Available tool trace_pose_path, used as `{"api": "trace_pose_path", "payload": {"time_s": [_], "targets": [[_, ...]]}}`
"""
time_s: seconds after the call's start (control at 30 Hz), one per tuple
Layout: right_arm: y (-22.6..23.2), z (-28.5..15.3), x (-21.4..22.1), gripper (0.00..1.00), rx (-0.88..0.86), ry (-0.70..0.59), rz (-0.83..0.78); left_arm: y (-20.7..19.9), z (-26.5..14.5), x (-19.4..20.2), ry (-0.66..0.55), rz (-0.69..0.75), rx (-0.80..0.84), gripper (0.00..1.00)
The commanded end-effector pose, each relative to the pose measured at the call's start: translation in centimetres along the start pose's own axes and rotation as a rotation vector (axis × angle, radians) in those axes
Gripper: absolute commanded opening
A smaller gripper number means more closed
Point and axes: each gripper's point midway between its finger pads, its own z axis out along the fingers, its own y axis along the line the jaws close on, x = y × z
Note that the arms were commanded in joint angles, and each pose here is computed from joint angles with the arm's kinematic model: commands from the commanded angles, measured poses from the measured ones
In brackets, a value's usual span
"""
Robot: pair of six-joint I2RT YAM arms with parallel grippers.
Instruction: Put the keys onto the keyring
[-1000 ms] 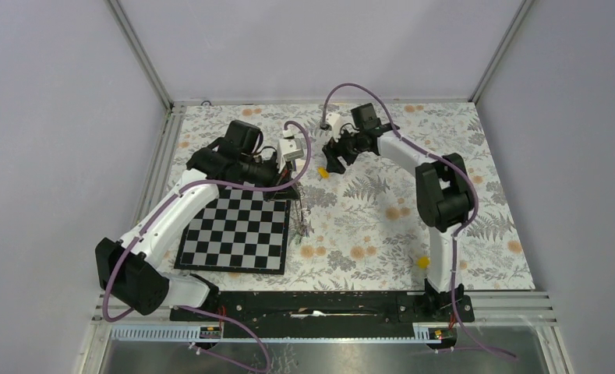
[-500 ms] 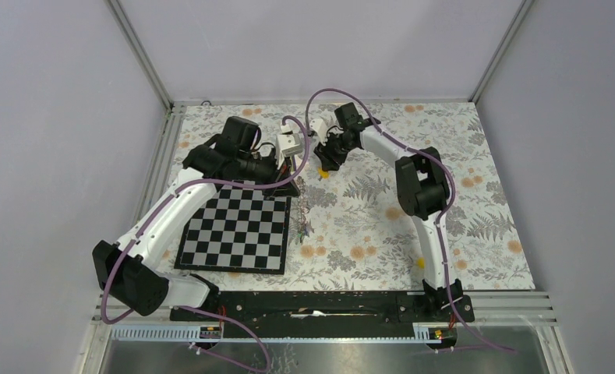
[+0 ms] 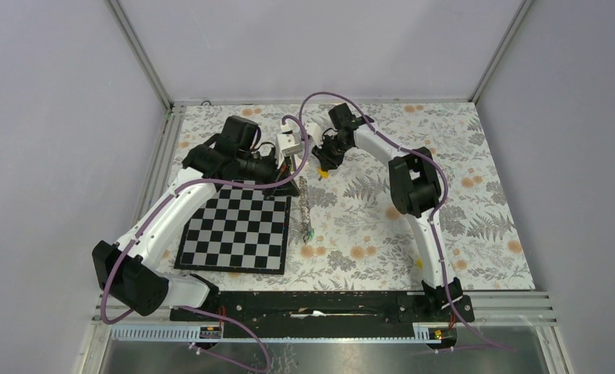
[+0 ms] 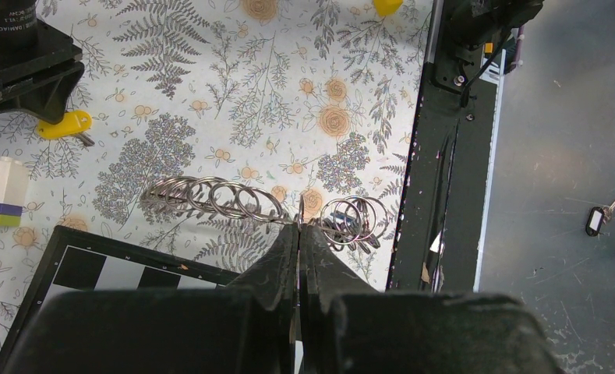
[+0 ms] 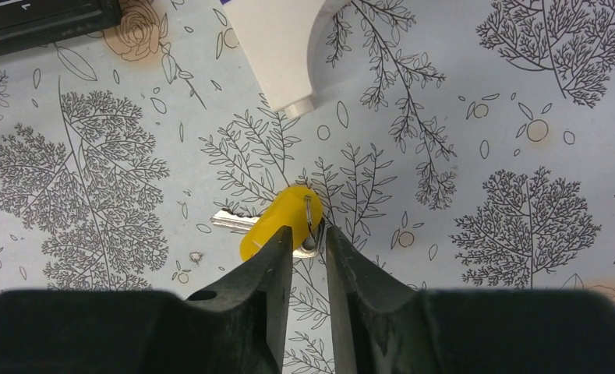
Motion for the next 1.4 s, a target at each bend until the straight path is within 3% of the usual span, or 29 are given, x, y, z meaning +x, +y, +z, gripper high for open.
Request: {"api": "trace_pose_path", "payload": {"time_s": [0.0, 0.4, 0.73, 1.37], "targets": [[-0.1, -0.1, -0.8, 0.27, 0.003, 0.011, -0.044, -0.2, -1.0, -3.0, -0.074, 0.084, -0.008, 0.0], [-0.1, 0.5, -0.8, 0.18, -0.017, 0.019, -0.047, -0.1, -0.9, -2.7, -0.067, 0.085, -0.01, 0.0], [0.4, 0.0, -1.2, 0.01, -0.035, 0.012, -0.049, -0.1, -0.7, -2.3, -0.062, 0.083, -0.004, 0.0], [2.4, -1.9, 0.4, 0.02, -0.017, 0.036, -0.035, -0.1, -0.4, -2.3, -0.062, 0.084, 0.014, 0.0]]}}
